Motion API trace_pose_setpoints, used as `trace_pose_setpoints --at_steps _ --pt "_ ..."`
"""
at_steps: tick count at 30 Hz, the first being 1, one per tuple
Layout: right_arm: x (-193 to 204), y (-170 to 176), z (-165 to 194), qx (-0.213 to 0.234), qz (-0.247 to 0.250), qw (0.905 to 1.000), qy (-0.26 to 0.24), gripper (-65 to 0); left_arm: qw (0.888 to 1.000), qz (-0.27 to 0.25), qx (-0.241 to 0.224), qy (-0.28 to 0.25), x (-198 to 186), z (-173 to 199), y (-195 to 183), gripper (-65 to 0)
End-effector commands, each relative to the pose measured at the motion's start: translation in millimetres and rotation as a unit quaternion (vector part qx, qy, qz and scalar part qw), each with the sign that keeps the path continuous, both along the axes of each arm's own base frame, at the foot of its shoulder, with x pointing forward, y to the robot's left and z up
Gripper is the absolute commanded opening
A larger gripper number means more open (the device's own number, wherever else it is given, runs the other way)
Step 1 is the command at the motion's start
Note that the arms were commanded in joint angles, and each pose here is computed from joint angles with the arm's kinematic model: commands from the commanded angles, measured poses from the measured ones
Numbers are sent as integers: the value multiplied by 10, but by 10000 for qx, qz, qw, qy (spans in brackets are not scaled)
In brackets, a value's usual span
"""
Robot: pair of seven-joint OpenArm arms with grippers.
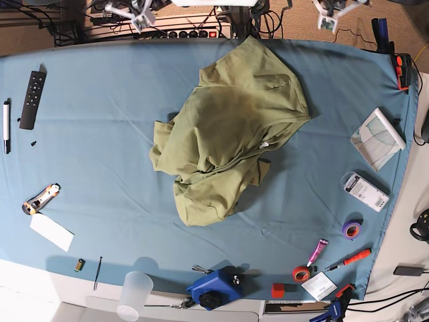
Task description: Layout the t-shirt on the table in an organized manner, then fold the t-shirt properly
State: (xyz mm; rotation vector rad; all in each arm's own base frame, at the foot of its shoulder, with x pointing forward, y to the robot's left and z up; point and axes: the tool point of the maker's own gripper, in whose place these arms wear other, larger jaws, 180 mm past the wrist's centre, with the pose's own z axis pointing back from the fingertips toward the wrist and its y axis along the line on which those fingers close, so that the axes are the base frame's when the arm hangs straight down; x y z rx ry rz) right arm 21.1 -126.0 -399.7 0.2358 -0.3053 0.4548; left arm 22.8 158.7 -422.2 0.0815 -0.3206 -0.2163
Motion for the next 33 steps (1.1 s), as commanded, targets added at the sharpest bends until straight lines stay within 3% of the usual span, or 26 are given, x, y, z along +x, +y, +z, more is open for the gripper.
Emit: trace_pose_setpoints --at_steps 1,8,15,19,21,24,25,33 --pt "65 41 115 42 105 9997 -206 -650 10000 -44 24 -81 36 118 -4 -650" --pt "459 197 539 149 303 9937 -1068 -650 9960 -112 -73 -879 473 644 -114 -650" --pt "840 209 667 135 332 9855 -1657 -650 9866 -178 -167 -1616 806 810 -160 -650" --pt "1004 125 696 -182 425 9799 -1940 -650 9812 -198 -191 -1912 959 878 -172 -650" --pt "1040 102 704 -278 462 9780 -2017 -586 9795 -199 -190 -1994 1015 898 -172 -567" --pt "1045 93 703 -314 473 9776 -2027 -378 9773 -207 -189 -2098 1085 925 -174 -440" --pt "1047 93 703 -315 460 9776 -2029 -337 9767 -203 -187 -2127 1104 933 -173 -418" --pt "1199 60 734 -337 11 9769 -2110 -326 9750 -204 -188 -2204 1157 955 -173 -409"
